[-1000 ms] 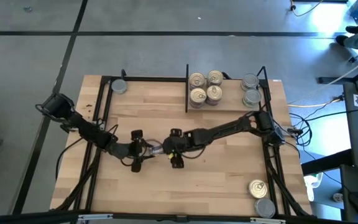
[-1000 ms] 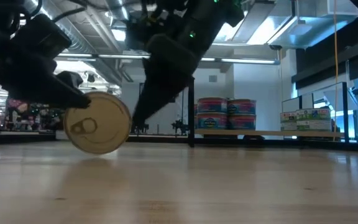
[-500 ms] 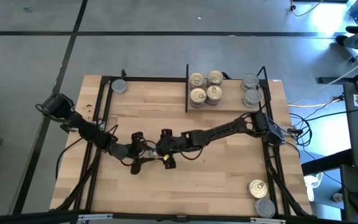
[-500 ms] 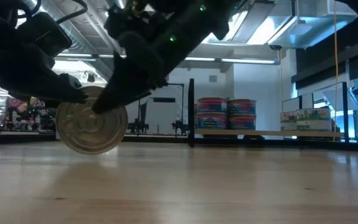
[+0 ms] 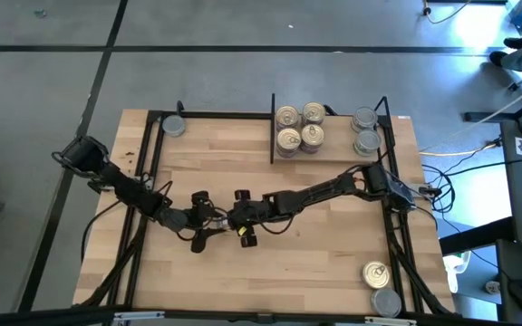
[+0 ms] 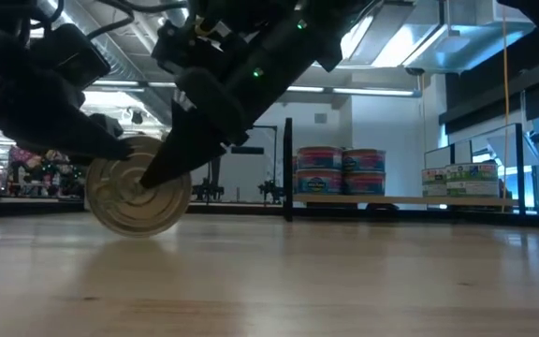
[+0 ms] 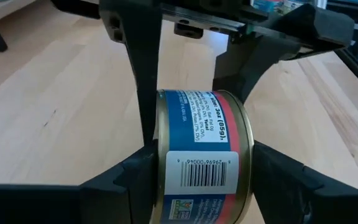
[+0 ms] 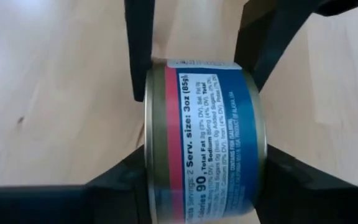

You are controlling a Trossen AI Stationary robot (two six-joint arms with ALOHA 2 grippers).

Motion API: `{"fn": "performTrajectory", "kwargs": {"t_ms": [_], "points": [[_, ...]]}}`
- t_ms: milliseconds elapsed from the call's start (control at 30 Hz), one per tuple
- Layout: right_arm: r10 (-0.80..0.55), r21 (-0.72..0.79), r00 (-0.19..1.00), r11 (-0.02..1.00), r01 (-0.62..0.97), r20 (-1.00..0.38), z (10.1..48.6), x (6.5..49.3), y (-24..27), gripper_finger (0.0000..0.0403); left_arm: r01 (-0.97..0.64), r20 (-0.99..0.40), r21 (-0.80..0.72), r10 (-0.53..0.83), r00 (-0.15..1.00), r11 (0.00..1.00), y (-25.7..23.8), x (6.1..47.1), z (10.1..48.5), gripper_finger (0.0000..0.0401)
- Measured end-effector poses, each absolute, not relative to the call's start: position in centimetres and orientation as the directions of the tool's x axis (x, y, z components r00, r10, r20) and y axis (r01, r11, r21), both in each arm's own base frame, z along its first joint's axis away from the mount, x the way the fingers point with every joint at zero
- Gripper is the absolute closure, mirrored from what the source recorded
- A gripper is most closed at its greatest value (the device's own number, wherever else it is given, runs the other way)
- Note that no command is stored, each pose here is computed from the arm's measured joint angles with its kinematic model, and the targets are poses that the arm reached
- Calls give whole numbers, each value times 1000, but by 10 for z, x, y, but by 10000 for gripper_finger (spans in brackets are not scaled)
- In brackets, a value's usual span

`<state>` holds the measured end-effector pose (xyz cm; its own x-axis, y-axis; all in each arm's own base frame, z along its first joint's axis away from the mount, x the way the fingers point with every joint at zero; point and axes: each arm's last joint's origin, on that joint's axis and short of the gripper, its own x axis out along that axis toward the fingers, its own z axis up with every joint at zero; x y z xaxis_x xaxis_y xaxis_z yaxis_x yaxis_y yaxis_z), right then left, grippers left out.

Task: Stack canned seafood by type on shelf
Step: Put the blue tuna can on the shelf

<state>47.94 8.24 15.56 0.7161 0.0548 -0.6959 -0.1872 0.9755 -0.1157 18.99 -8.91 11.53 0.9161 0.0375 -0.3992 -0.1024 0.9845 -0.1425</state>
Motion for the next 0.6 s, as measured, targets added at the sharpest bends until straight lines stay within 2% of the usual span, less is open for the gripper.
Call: {"fn": "performTrajectory", "kwargs": {"t_ms": [300,600], "points": [[36,-91,672,984,-152,-739,162,473,72,211,-165,-409,-130,99,907,978,-77,195,115,127],[-114,-158,524,987,-40,-844,203,436,63,211,-184,-408,-61,144,902,981,-69,191,124,116]]}}
